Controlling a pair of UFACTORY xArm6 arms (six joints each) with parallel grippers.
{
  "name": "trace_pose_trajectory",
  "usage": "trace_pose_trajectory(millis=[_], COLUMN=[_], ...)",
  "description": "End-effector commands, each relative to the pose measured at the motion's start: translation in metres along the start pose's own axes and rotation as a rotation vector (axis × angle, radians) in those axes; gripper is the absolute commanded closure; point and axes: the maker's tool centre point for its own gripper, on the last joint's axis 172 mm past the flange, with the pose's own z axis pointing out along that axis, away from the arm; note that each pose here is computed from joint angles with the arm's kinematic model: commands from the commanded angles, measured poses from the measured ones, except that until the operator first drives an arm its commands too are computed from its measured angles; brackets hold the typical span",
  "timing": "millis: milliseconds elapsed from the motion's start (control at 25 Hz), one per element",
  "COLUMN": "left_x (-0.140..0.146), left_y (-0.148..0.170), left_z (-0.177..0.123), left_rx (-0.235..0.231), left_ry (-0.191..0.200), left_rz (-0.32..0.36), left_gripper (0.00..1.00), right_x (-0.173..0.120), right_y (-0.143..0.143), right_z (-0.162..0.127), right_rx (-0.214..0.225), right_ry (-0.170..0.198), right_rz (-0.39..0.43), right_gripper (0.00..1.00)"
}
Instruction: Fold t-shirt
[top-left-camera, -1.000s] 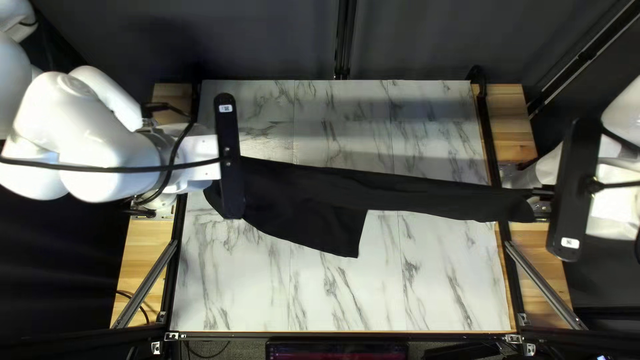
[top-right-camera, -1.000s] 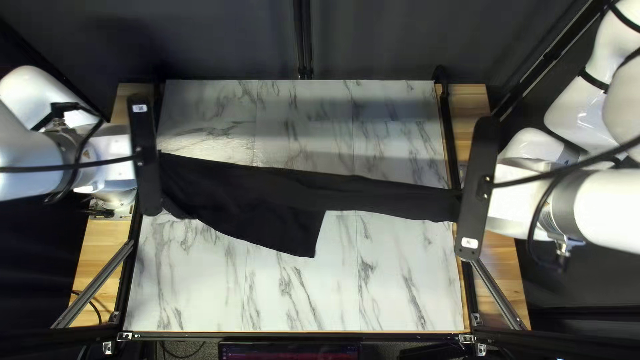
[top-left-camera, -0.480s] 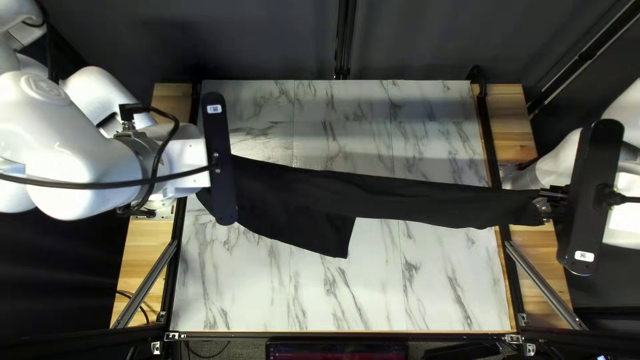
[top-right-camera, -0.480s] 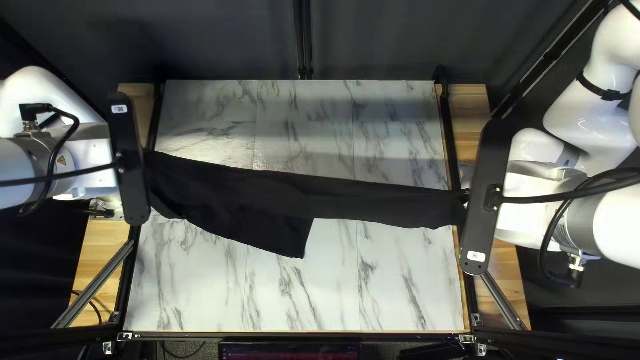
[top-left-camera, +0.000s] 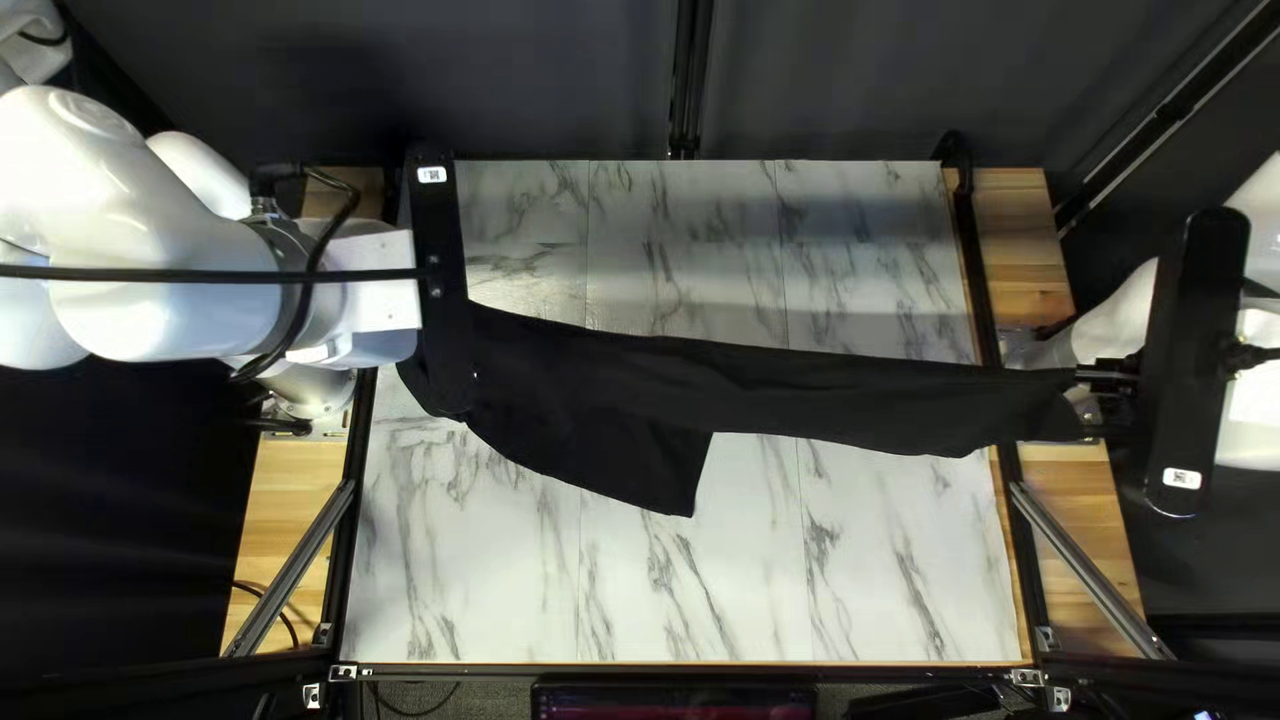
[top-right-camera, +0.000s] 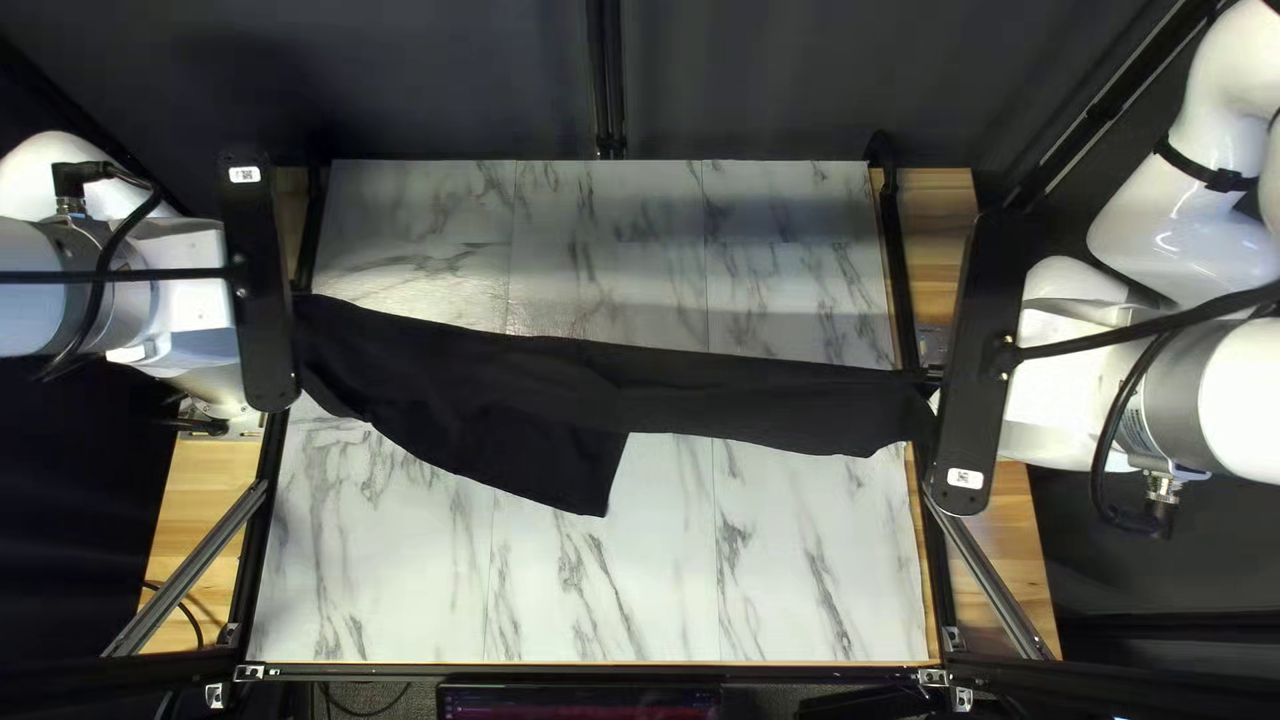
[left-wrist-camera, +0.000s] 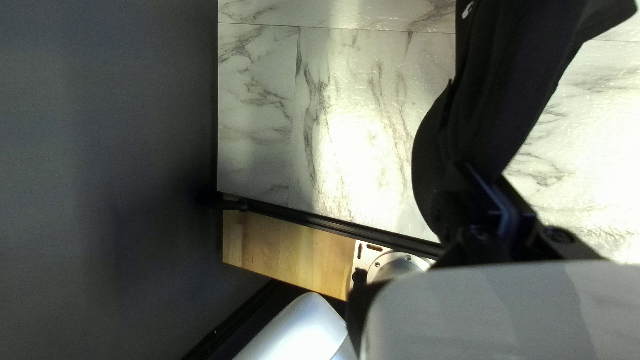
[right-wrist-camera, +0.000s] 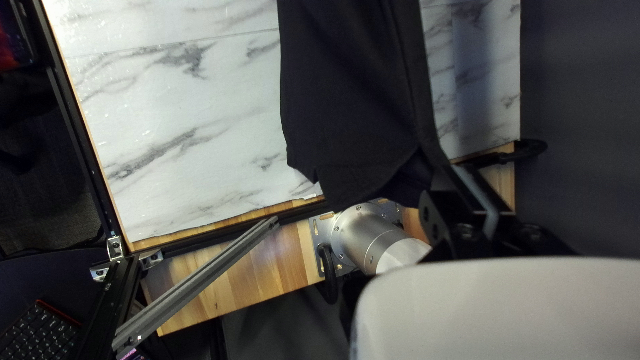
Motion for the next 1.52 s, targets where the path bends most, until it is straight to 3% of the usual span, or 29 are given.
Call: trace_pose_trajectory(millis=[40, 120, 520, 1120, 1520], left_x=[0.000, -0.003, 0.012, 0.024, 0.029], left_y=[0.000, 0.002, -0.030, -0.014, -0.013], left_z=[0.000, -0.002, -0.039, -0.095, -0.104], left_rx=[0.000, -0.009, 0.018, 0.060, 0.068], left_ry=[0.000, -0.008, -0.027, 0.009, 0.022], left_rz=[0.000, -0.004, -0.013, 0.003, 0.013], left_gripper=[1.00, 1.00, 1.00, 1.00, 1.00], right_x=[0.000, 0.004, 0.016, 0.018, 0.020], right_y=[0.000, 0.003, 0.026, 0.002, 0.002], right_z=[0.000, -0.003, -0.023, -0.088, -0.087], right_rx=[0.000, 0.005, 0.057, 0.004, -0.005], right_ry=[0.000, 0.011, -0.013, 0.016, 0.027], right_rz=[0.000, -0.014, -0.030, -0.022, -0.030], right_gripper=[1.00, 1.00, 1.00, 1.00, 1.00])
